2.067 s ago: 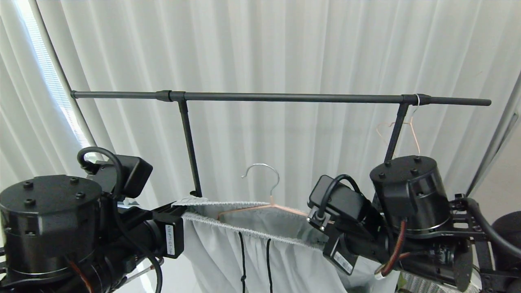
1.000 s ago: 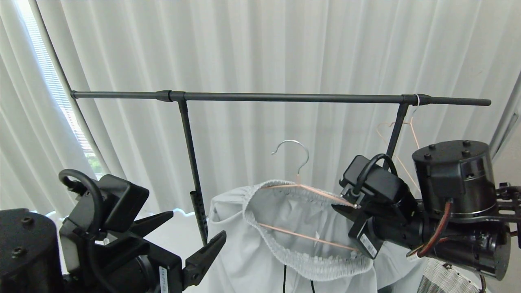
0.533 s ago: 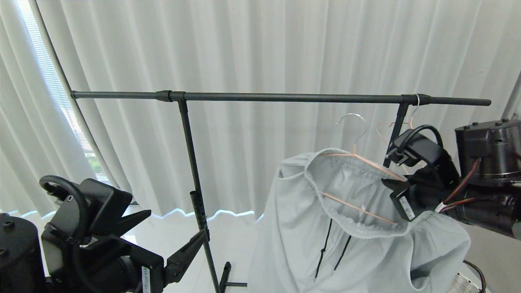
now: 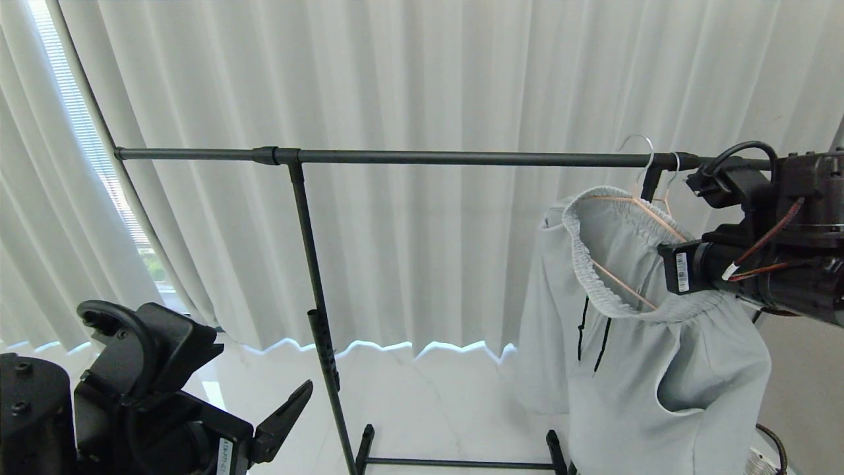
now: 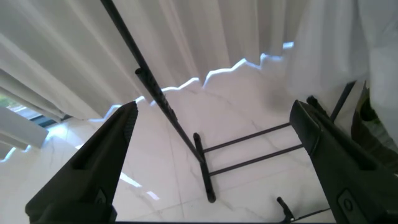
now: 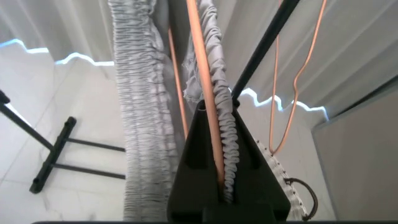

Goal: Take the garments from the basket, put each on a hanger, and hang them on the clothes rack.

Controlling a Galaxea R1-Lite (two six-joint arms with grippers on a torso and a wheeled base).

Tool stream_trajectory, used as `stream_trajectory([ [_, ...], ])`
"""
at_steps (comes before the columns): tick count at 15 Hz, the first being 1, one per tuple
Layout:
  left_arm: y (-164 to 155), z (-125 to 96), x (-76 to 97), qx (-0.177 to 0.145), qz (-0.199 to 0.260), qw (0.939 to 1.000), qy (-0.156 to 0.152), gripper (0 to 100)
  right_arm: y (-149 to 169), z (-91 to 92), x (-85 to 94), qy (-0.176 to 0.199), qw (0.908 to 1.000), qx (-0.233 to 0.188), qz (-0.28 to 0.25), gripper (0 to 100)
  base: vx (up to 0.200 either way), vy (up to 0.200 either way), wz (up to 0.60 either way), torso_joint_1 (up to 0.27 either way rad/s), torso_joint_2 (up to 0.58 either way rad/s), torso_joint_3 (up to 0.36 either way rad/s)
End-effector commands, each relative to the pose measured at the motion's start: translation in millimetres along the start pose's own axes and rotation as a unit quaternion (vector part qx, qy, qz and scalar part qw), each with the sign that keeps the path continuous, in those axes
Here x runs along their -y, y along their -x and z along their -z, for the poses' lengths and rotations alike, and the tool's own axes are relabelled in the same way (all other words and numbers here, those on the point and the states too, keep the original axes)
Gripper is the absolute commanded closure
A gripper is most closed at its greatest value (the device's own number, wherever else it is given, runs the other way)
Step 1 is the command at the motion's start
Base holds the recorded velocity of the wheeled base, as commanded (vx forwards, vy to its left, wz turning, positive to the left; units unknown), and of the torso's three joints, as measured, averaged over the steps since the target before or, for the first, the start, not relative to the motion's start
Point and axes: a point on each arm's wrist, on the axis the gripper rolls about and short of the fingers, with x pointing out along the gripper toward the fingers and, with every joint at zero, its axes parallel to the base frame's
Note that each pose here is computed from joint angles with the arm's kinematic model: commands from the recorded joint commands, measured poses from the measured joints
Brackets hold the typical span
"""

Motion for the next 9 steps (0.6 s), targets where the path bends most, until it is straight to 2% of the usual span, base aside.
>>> stream_trajectory([
  [1,0.6,0.0,-0.3,0.001,0.0,1.0,0.0,0,-6.8,-0.9,-2.1,0.003,1.0,-0.003,0.0,100,0.0,0.0,0.0,0.0,0.0,0.0],
  [4,0.4,1.4,-0.1,-0.001,0.0,1.0,0.0,0,-9.2,-6.5,-4.2,0.003,1.0,0.004,-0.003,100,0.0,0.0,0.0,0.0,0.0,0.0],
  [9,0.1,2.9,0.2,-0.004,0.0,1.0,-0.002,0,-10.2,-9.6,-5.9,0.002,0.9999,0.009,-0.008,100,0.2,0.0,0.0,-0.002,0.0,0.006],
])
